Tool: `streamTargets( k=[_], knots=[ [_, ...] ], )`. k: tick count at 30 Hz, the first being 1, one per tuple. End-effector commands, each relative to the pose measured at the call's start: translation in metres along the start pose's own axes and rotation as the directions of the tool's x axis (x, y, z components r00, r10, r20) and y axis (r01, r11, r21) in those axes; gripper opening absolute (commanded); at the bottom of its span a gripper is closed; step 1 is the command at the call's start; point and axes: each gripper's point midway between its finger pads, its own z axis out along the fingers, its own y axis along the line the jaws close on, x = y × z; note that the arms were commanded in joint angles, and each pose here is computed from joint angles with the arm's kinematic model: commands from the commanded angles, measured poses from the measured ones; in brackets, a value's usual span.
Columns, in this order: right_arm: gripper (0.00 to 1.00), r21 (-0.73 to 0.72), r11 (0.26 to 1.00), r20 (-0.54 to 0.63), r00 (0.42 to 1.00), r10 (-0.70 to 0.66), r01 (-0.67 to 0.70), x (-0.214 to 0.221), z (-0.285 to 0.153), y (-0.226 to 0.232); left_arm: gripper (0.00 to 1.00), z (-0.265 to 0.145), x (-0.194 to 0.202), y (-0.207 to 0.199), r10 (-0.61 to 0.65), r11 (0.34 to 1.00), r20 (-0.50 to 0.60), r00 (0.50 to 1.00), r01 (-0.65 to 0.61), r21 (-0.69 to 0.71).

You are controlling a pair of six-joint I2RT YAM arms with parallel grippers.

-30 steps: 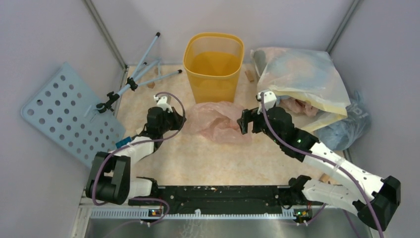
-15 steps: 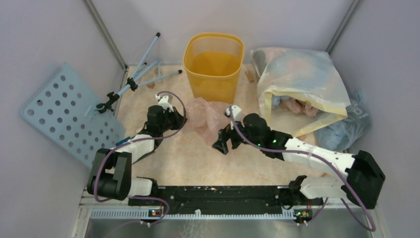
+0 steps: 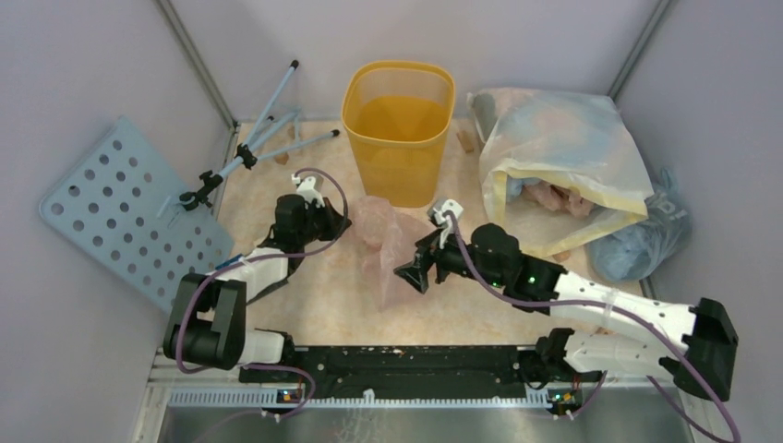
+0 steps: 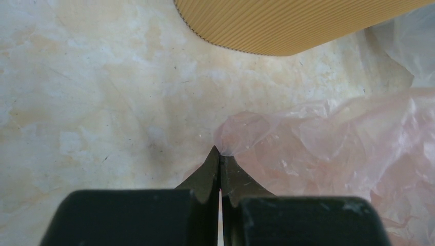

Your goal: Put the trash bags into the trash bin

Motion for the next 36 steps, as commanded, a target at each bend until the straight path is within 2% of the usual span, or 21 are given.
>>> streamTargets(
  k=[1, 5, 8, 11, 15, 17, 22, 24, 26, 27, 29, 31, 34, 36],
  knots=[
    [0.81, 0.229, 0.970, 0.071, 0.995, 0.064, -0.078, 0.010, -0.025, -0.046, 0.00, 0.004, -0.021, -0.006, 0.032, 0.999, 0.049, 0.998, -0.033, 0.020],
    [0.72, 0.293, 0.937, 0.127, 0.979, 0.161, -0.192, 0.032, -0.043, -0.070, 0.00, 0.004, -0.021, -0.006, 0.033, 0.999, 0.048, 0.998, -0.034, 0.022],
    [0.69, 0.250, 0.937, 0.122, 0.968, 0.220, -0.244, 0.049, -0.042, -0.076, 0.00, 0.005, -0.021, -0.007, 0.033, 0.999, 0.046, 0.998, -0.034, 0.028],
    [0.69, 0.160, 0.959, 0.084, 0.971, 0.225, -0.236, 0.061, -0.033, -0.063, 0.00, 0.004, -0.021, -0.008, 0.031, 0.999, 0.045, 0.999, -0.033, 0.030],
    [0.75, -0.096, 0.978, 0.031, 0.982, 0.187, -0.184, 0.063, -0.018, -0.023, 0.00, 0.003, -0.022, -0.009, 0.030, 0.999, 0.046, 0.998, -0.032, 0.031],
    [0.76, -0.174, 0.969, 0.004, 0.984, 0.176, -0.173, 0.065, -0.011, -0.011, 0.00, 0.002, -0.022, -0.010, 0.029, 0.999, 0.045, 0.999, -0.030, 0.034],
    [0.74, -0.222, 0.962, -0.021, 0.987, 0.158, -0.159, 0.067, 0.008, -0.007, 0.00, 0.002, -0.022, -0.011, 0.026, 0.999, 0.045, 0.999, -0.028, 0.040],
    [0.63, -0.244, 0.958, -0.020, 0.988, 0.151, -0.151, 0.062, 0.015, -0.005, 0.00, 0.002, -0.022, -0.012, 0.023, 0.999, 0.045, 0.999, -0.025, 0.043],
    [0.48, -0.269, 0.951, -0.031, 0.989, 0.146, -0.149, 0.059, 0.022, 0.000, 0.00, 0.001, -0.022, -0.013, 0.020, 0.999, 0.047, 0.999, -0.022, 0.050],
    [0.38, -0.272, 0.951, -0.029, 0.989, 0.144, -0.147, 0.053, 0.026, 0.002, 0.00, 0.001, -0.023, -0.014, 0.019, 0.999, 0.050, 0.999, -0.021, 0.050],
    [0.14, -0.234, 0.959, -0.032, 0.987, 0.158, -0.161, 0.050, 0.031, -0.003, 0.00, 0.000, -0.025, -0.013, 0.020, 0.999, 0.059, 0.998, -0.022, 0.038],
    [0.02, -0.123, 0.976, -0.024, 0.984, 0.178, -0.179, 0.048, 0.032, -0.020, 0.00, -0.003, -0.029, -0.010, 0.025, 1.000, 0.071, 0.997, -0.026, 0.014],
    [0.00, 0.150, 0.969, 0.030, 0.980, 0.194, -0.197, 0.037, 0.017, -0.065, 0.00, -0.011, -0.036, -0.005, 0.029, 0.999, 0.104, 0.994, -0.025, -0.038],
    [0.00, 0.358, 0.907, 0.081, 0.975, 0.205, -0.221, 0.029, -0.004, -0.102, 0.00, -0.019, -0.043, -0.002, 0.023, 0.997, 0.140, 0.990, -0.013, -0.071]
  ],
)
